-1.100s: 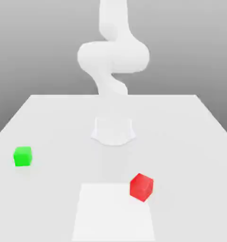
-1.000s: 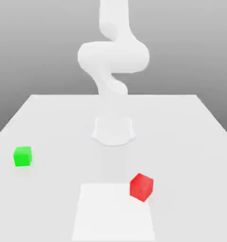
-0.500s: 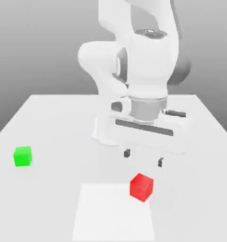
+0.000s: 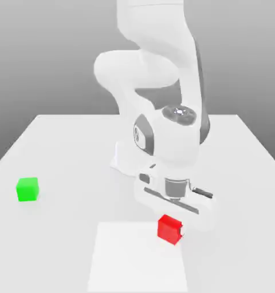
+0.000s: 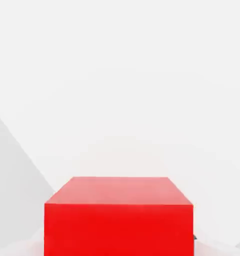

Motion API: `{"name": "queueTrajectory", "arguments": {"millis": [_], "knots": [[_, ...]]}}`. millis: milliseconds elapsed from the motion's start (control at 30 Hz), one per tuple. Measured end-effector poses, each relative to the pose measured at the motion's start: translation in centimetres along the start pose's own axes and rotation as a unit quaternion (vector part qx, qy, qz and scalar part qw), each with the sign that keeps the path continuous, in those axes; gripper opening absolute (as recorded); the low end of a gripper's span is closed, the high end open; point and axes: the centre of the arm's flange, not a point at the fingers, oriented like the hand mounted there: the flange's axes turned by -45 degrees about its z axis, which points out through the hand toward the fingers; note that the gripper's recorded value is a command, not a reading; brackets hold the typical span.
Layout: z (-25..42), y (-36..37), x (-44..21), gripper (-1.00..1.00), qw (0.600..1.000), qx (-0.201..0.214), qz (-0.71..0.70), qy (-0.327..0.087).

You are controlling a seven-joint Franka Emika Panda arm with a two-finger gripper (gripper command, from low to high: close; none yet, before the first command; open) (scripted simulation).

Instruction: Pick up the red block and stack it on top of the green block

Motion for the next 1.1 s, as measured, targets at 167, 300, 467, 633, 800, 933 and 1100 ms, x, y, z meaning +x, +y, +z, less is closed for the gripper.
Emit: {"name": "queueTrajectory", "arguments": {"millis": [167, 300, 467, 633, 800, 933, 1100], "knots": [[-3.7, -0.3, 0.1, -1.00, 1.000, 0.000, 0.000, 0.001], [-6.3, 1.7, 2.0, -1.00, 0.999, -0.002, 0.050, 0.001], [-7.5, 10.0, 8.6, -1.00, 0.962, -0.003, 0.273, 0.004], [-8.4, 19.4, 12.3, -1.00, 0.881, -0.004, 0.473, 0.006], [-9.3, 29.6, 13.1, -1.00, 0.758, -0.003, 0.652, 0.006], [-9.4, 37.7, 11.7, -1.00, 0.634, -0.001, 0.774, 0.004], [-5.1, 42.7, 10.6, -1.00, 0.546, 0.000, 0.838, 0.001]]}}
